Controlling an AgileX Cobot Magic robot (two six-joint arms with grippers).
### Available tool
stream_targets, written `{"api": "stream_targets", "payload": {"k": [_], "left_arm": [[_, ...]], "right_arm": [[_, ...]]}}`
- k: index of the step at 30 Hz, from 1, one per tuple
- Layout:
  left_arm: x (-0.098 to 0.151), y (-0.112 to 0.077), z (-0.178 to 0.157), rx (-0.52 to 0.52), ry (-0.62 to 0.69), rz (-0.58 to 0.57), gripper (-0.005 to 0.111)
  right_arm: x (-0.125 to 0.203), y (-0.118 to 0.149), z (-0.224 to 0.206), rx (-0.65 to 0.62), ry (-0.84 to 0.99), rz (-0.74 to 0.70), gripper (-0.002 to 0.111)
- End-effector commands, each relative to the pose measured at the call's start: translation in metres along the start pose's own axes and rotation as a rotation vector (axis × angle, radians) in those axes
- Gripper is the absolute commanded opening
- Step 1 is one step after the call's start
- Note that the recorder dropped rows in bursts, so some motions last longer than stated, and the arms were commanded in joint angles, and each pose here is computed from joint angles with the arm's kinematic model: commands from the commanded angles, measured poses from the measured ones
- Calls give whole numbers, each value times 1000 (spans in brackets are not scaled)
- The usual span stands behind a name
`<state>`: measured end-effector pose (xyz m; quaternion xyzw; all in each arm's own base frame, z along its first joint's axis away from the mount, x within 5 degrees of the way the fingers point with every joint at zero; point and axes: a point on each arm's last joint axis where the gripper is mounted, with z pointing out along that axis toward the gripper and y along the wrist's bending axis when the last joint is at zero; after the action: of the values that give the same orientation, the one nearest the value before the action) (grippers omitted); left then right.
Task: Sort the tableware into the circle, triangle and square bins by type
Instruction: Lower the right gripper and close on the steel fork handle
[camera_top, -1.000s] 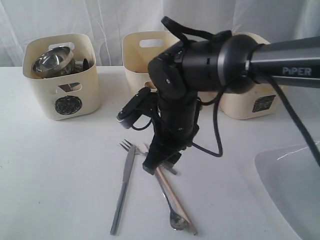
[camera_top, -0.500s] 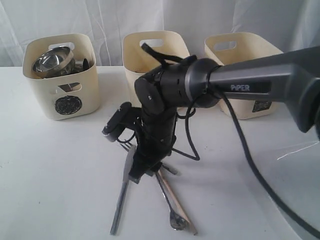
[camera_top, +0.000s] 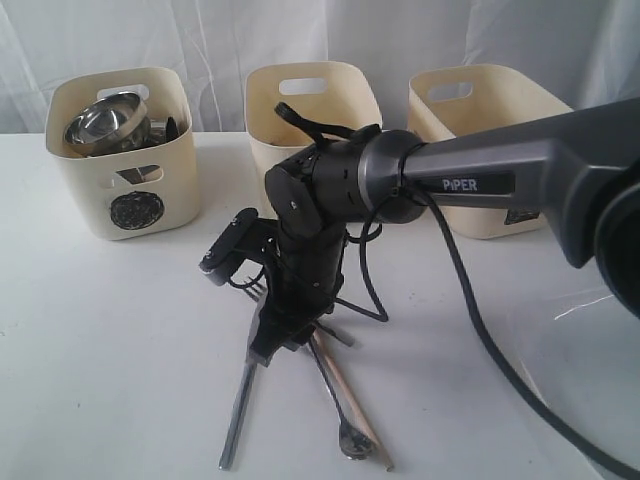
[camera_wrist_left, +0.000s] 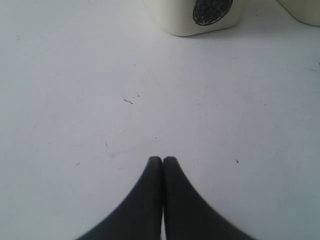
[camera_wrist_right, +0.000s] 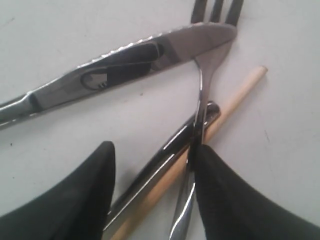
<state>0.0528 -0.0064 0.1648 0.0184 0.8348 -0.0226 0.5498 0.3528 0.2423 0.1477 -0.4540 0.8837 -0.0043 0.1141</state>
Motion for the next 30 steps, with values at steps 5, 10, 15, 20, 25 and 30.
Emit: {"api": "stream_targets", "payload": {"k": [5, 10, 15, 20, 25, 30], "left_arm": [[1, 0, 1, 3, 6, -15, 0], [1, 0, 1, 3, 6, -15, 0], [1, 0, 1, 3, 6, -15, 0], [1, 0, 1, 3, 6, -15, 0], [1, 0, 1, 3, 6, -15, 0], [1, 0, 1, 3, 6, -15, 0]], "right_arm": [[1, -9, -1, 11, -18, 113, 47], [8, -27, 0, 14, -23, 252, 47], [12, -31, 0, -44, -20, 279, 44], [9, -23, -1, -132, -40, 200, 29], [8, -23, -1, -137, -54, 208, 23], [7, -23, 0, -132, -62, 209, 23]]}}
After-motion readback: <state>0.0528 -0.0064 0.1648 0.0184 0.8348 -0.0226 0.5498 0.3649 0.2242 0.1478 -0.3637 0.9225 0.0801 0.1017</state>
